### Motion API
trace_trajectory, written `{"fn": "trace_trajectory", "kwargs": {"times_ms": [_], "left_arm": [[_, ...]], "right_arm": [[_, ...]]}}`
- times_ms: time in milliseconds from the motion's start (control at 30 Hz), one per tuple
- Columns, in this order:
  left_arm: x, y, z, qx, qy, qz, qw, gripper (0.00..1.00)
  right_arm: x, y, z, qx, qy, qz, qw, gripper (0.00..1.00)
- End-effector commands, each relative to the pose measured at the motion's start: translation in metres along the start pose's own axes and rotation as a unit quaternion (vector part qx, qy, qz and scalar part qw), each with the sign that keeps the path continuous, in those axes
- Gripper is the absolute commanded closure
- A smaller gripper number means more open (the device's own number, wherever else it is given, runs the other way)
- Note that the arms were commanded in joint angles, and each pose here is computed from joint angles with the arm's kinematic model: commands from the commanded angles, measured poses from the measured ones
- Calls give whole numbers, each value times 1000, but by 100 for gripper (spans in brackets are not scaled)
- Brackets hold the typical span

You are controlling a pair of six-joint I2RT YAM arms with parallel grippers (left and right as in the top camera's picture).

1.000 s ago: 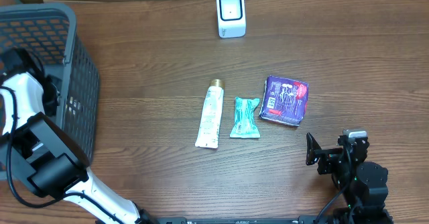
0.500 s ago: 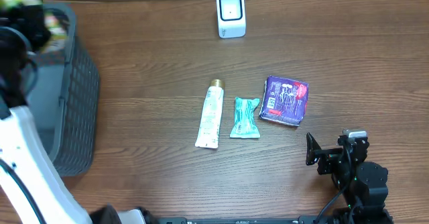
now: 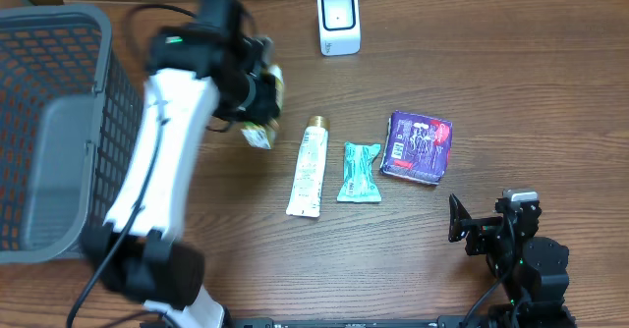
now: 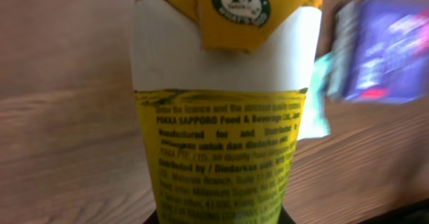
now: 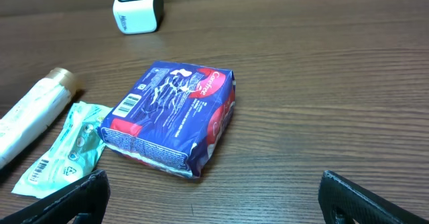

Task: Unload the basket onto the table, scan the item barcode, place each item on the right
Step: 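Place the green tea carton left of the white tube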

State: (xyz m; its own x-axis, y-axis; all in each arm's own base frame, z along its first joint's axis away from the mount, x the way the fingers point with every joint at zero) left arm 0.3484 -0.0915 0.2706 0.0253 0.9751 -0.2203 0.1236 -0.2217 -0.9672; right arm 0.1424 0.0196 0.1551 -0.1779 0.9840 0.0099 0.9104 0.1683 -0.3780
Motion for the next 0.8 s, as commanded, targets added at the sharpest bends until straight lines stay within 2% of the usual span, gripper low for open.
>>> {"fn": "trace_trajectory", "kwargs": {"times_ms": [0,167,267,333,367,433,467,533,633,733,767], "left_arm": [[9,54,2,66,-4,-89,994,96],[15,116,4,134,-2,-133,982,96],[15,134,5,154,0,-136,979,92],[13,142,7,164,3,-138,977,76],[13,145,7,167,5,-139,976,62],[11,145,8,168,7,-139,976,46],[11,144,7,167,6,-138,976,42],[6,135,8,175,4,-122,977,39],[-2,103,1,144,8,-115,983,39],[-14,44,-4,59,18,-91,994,39],[-20,9,-2,6,23,-75,997,39]], "right_arm": [[0,-4,-8,-15,-3,2,1000,0],[0,-4,-8,-15,-3,2,1000,0],[0,-4,-8,-15,-3,2,1000,0],[0,-4,-8,-15,-3,2,1000,0],[0,-4,-8,-15,-3,2,1000,0],[0,-4,-8,-15,-3,2,1000,0],[0,-4,-8,-15,-3,2,1000,0],[0,-4,-8,-15,-3,2,1000,0],[0,-4,-8,-15,-3,2,1000,0],[0,-4,-8,-15,-3,2,1000,0],[0,-4,-8,-15,-3,2,1000,0]]}}
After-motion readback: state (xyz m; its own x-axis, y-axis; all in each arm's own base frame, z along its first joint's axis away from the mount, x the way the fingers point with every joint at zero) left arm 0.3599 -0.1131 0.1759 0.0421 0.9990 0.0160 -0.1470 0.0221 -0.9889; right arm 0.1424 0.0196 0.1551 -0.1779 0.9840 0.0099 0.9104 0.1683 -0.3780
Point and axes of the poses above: each gripper's point midway between its finger pads, its own y axis out along the fingers, its own x axis along the line the jaws close on, z = x × y, the point moved 9 cm from there along -y, back along the fingers, and after that the axes turned 7 degrees about -y, right-handed, at the moved point
